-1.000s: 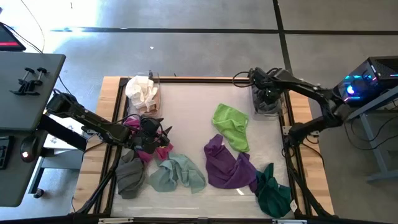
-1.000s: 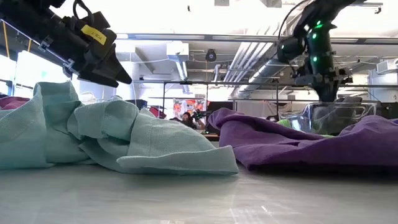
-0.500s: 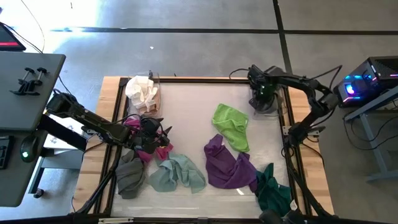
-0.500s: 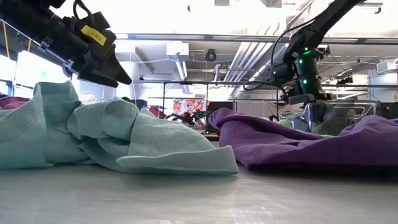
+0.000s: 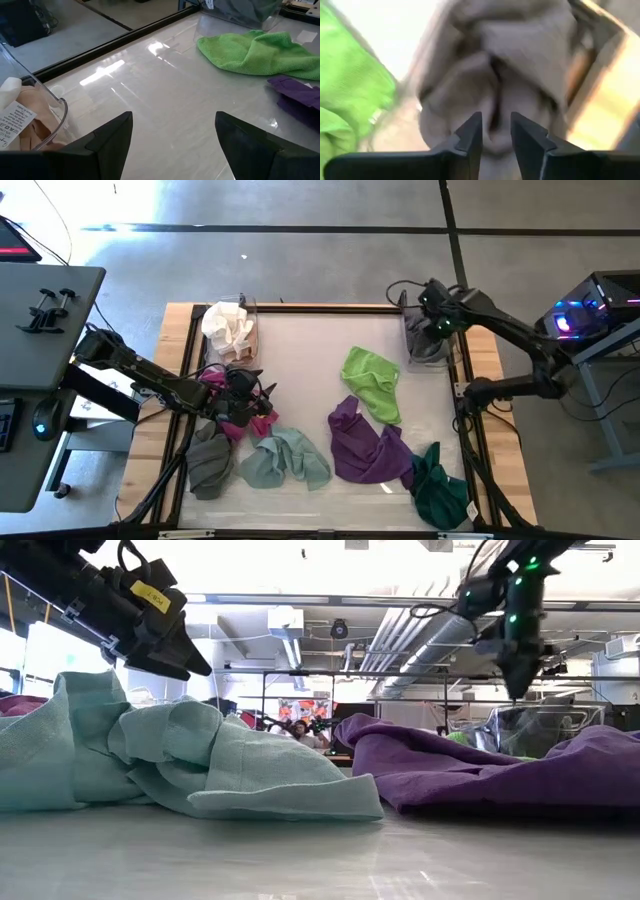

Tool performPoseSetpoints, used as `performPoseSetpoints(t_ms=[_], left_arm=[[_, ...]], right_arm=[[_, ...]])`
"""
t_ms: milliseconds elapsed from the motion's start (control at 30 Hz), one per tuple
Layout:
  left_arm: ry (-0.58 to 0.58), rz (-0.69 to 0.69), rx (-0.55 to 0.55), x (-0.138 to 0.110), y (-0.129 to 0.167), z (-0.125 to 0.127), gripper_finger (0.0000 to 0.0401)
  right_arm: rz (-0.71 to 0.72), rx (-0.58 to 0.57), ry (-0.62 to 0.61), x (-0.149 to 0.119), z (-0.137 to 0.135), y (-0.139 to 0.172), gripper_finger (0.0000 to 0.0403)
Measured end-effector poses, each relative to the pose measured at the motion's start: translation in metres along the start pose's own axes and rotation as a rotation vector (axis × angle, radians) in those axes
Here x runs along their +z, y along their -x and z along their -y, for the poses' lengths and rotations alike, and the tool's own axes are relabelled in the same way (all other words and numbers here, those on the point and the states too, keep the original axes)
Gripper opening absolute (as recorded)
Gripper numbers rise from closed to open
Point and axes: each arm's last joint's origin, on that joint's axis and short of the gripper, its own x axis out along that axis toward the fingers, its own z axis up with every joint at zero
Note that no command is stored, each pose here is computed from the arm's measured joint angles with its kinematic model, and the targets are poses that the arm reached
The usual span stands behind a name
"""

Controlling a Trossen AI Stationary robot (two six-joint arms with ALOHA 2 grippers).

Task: Sort towels by color in basket
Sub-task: Put the top gray towel into the right transparent bin

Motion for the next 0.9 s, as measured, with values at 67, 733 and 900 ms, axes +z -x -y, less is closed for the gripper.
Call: performPoseSetpoints(t_ms=[67, 733, 900], left_arm=[[0.000, 0.000, 0.000, 0.000, 0.000, 0.000, 0.0273], [-0.007, 0.005, 0.003, 0.000, 0.000, 0.000, 0.0273], [-0.007, 0.004, 0.002, 0.000, 0.000, 0.000, 0.0273]], right_arm=[[-0.032, -0.071, -0.029, -0.009, 0.000, 0.004, 0.0095], [-0.170, -0.042, 0.146, -0.014, -0.018, -0.088, 0.0018], [-0.137, -0.021, 0.145, -0.004, -0.014, -0.060, 0.0064]])
